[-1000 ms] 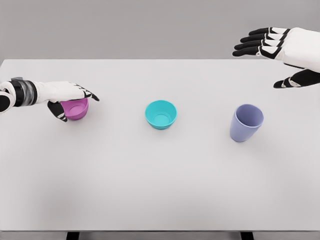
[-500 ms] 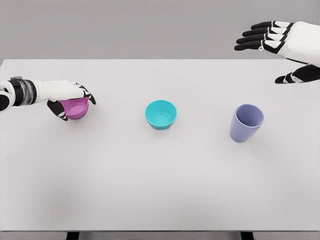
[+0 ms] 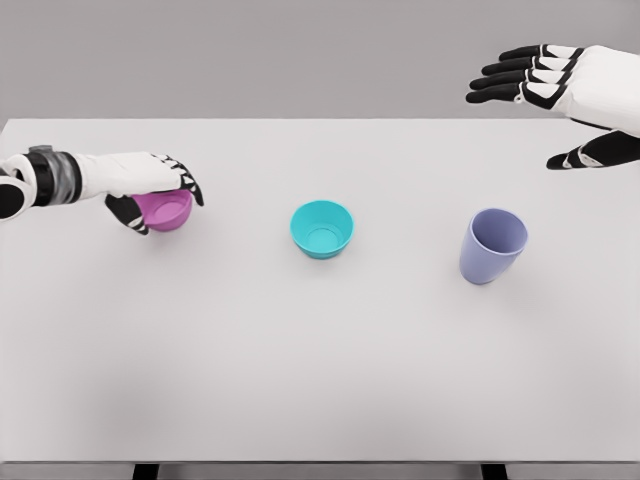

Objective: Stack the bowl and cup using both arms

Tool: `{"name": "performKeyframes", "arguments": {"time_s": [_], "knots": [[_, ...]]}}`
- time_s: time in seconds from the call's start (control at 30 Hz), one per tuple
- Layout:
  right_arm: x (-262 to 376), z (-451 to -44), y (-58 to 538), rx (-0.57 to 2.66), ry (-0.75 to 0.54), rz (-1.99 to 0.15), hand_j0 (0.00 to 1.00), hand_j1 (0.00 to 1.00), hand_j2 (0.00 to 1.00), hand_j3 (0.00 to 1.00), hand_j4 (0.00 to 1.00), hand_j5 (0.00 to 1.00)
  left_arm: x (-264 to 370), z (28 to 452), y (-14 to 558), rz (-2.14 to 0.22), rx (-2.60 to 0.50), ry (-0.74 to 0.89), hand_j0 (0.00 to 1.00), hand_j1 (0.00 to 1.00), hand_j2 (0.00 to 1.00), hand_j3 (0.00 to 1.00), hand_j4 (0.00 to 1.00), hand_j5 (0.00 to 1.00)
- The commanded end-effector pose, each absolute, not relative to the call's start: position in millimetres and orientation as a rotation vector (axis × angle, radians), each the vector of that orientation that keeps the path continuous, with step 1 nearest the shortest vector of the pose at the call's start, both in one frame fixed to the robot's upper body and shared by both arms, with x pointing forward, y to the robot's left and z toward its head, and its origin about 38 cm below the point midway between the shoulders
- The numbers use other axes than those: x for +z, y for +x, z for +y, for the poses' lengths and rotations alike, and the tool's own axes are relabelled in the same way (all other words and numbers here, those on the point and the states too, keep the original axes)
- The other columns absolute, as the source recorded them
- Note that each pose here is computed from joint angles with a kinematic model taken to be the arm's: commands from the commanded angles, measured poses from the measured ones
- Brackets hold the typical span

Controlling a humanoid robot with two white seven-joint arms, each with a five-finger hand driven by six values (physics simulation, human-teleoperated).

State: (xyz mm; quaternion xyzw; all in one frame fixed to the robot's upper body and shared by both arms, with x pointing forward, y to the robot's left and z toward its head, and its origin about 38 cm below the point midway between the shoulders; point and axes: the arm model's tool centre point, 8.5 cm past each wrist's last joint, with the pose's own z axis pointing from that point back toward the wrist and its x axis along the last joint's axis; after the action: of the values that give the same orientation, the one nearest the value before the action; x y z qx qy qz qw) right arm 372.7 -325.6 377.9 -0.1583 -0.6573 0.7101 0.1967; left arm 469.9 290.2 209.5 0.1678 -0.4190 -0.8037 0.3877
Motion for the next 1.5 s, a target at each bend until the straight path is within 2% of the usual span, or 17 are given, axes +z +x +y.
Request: {"name": "performKeyframes", "arguments": {"time_s": [0.0,0.43,1.47], "knots": [[379,-326,373,1.981,-0.439,-1.845,1.00,1.00,1.00,1.00,1.00,1.00,212,286,468,-1.082,-2.053,0.425,0.74,0.74,0.74,0.74,0.74,0.74],[374,-318,375,1.967,-0.411,-1.876,1.00,1.00,1.00,1.00,1.00,1.00,234,251,455,-1.185,-2.137,0.418,0.73,0.73,0.73,0.73,0.73,0.73],[371,-318,375,1.969,-0.399,-1.870,1.00,1.00,1.00,1.00,1.00,1.00,236,206,453,-1.284,-2.182,0.368,0.73,0.73,0.73,0.73,0.73,0.73]]}}
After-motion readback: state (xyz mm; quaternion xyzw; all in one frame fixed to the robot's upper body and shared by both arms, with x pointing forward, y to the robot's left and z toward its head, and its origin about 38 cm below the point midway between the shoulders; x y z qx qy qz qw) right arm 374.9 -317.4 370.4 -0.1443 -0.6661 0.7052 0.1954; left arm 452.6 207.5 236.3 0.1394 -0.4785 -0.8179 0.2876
